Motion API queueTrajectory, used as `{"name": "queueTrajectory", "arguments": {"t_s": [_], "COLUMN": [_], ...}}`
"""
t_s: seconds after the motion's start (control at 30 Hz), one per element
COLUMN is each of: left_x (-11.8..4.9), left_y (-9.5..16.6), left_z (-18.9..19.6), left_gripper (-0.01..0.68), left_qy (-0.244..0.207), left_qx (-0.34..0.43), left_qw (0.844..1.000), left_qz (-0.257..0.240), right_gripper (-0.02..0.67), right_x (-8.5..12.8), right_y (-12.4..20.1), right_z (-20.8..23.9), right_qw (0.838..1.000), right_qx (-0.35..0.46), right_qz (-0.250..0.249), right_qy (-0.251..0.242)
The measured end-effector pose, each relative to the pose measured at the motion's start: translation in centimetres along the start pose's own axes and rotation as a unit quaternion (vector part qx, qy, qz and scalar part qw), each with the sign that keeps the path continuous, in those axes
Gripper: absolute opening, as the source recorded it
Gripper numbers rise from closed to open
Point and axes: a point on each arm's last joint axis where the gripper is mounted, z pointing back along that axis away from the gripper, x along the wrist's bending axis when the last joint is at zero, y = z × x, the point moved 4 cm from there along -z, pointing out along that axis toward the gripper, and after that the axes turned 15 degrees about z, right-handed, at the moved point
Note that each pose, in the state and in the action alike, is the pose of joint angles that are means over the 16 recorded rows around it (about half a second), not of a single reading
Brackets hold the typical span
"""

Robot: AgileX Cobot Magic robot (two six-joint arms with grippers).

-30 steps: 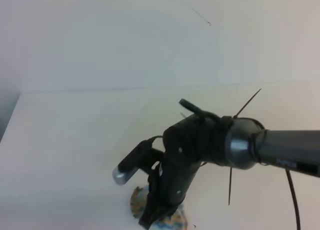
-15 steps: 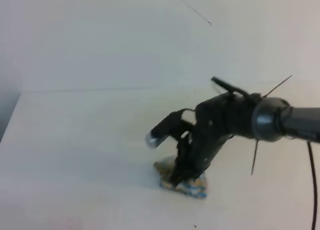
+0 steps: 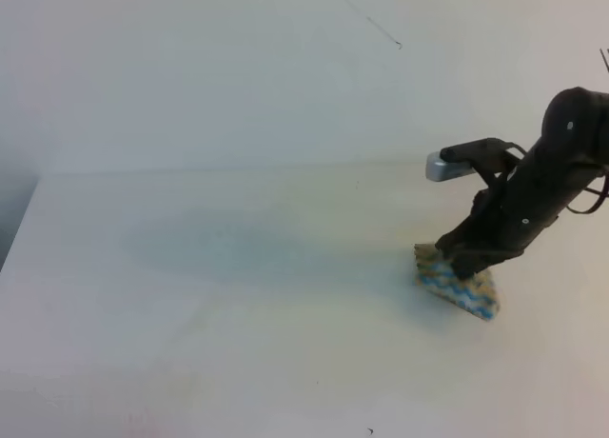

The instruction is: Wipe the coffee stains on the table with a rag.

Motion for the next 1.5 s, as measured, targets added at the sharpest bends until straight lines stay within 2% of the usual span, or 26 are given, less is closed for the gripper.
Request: {"name": "queueTrajectory", "arguments": {"t_s": [0.2, 0.3, 0.67, 0.8, 0.87, 1.0, 1.17, 1.33, 1.5], "left_x": [-0.1, 0.1, 0.0, -0.1, -0.1, 0.1, 0.2, 0.2, 0.2], "left_y": [-0.1, 0.2, 0.0, -0.2, -0.1, 0.1, 0.3, 0.3, 0.3], "left_z": [0.0, -0.1, 0.0, 0.1, 0.0, 0.0, -0.1, -0.1, -0.1], "left_gripper": [0.001, 0.001, 0.001, 0.001, 0.001, 0.001, 0.001, 0.001, 0.001], "left_qy": [0.001, -0.001, 0.0, 0.001, 0.001, -0.001, -0.002, -0.003, -0.003], "left_qx": [-0.001, 0.002, 0.0, -0.002, -0.001, 0.001, 0.003, 0.005, 0.005], "left_qw": [1.0, 1.0, 1.0, 1.0, 1.0, 1.0, 1.0, 1.0, 1.0], "left_qz": [0.0, 0.0, 0.0, 0.0, 0.0, 0.0, 0.0, 0.0, 0.0], "right_gripper": [0.005, 0.032, 0.298, 0.341, 0.322, 0.223, 0.096, 0.013, 0.003], "right_x": [1.5, 2.4, 4.3, 4.4, 4.3, 4.4, 4.8, 5.5, 6.6], "right_y": [-0.4, -0.5, -0.3, -0.8, -1.1, -1.7, -1.4, 1.4, 6.1], "right_z": [0.4, -0.1, -0.7, 1.6, 3.6, 8.8, 17.0, 24.1, 27.9], "right_qw": [1.0, 0.999, 0.998, 0.999, 0.999, 0.996, 0.982, 0.958, 0.934], "right_qx": [-0.004, 0.003, 0.032, 0.017, 0.002, -0.042, -0.119, -0.187, -0.24], "right_qz": [0.008, 0.016, 0.04, 0.046, 0.051, 0.059, 0.059, 0.041, 0.012], "right_qy": [-0.023, -0.035, -0.049, -0.024, -0.004, 0.048, 0.131, 0.212, 0.265]}}
